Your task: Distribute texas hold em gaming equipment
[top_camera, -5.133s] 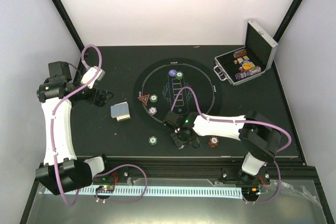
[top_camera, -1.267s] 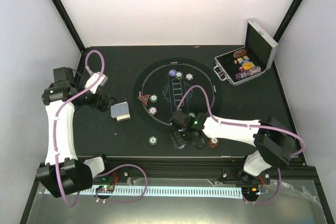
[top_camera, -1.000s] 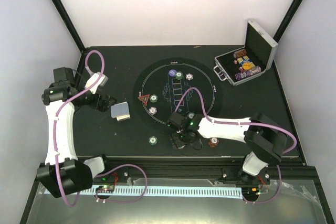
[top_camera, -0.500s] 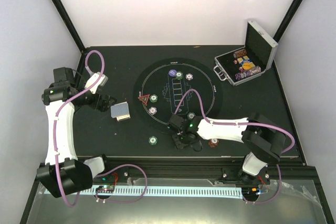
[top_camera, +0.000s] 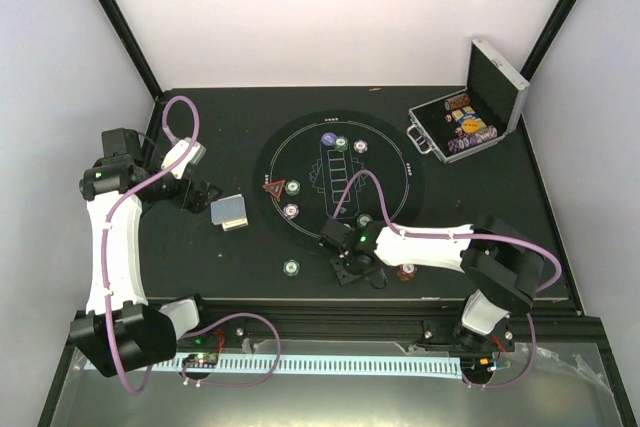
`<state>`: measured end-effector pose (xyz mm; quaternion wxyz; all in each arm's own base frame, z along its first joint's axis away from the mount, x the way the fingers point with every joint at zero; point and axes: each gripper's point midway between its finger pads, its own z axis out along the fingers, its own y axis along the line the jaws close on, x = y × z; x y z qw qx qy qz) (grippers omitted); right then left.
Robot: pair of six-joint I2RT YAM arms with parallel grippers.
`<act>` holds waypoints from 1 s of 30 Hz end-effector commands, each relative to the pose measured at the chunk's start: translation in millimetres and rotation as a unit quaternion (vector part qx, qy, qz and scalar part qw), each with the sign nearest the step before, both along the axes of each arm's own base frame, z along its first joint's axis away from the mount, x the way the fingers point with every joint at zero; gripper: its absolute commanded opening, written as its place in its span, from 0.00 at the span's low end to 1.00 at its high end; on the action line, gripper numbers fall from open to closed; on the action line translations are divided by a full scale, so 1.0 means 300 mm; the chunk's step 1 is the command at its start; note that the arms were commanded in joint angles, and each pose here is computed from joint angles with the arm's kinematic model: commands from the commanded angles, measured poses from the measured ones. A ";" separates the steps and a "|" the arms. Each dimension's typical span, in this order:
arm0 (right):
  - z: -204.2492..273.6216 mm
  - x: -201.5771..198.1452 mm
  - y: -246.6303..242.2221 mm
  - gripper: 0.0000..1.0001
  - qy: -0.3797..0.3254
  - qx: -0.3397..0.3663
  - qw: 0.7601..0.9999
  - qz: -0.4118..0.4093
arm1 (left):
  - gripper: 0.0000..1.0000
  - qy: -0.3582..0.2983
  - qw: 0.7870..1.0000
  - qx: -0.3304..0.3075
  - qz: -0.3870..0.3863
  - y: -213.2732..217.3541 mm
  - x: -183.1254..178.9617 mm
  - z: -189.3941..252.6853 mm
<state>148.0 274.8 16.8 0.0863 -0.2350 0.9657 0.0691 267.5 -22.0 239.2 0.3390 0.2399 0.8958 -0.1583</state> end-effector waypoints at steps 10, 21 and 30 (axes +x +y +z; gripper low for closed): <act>0.219 0.069 0.036 0.37 -0.055 0.010 0.998 0.011 | 0.99 -0.016 1.000 0.007 -0.008 0.001 0.002 0.044; 0.306 0.361 -0.133 0.37 -0.100 -0.008 0.993 -0.061 | 0.99 -0.023 1.000 0.006 -0.008 -0.002 0.000 0.068; 0.169 0.542 -0.303 0.37 -0.080 -0.029 0.988 -0.129 | 0.99 -0.033 0.999 0.000 -0.011 -0.008 0.007 0.085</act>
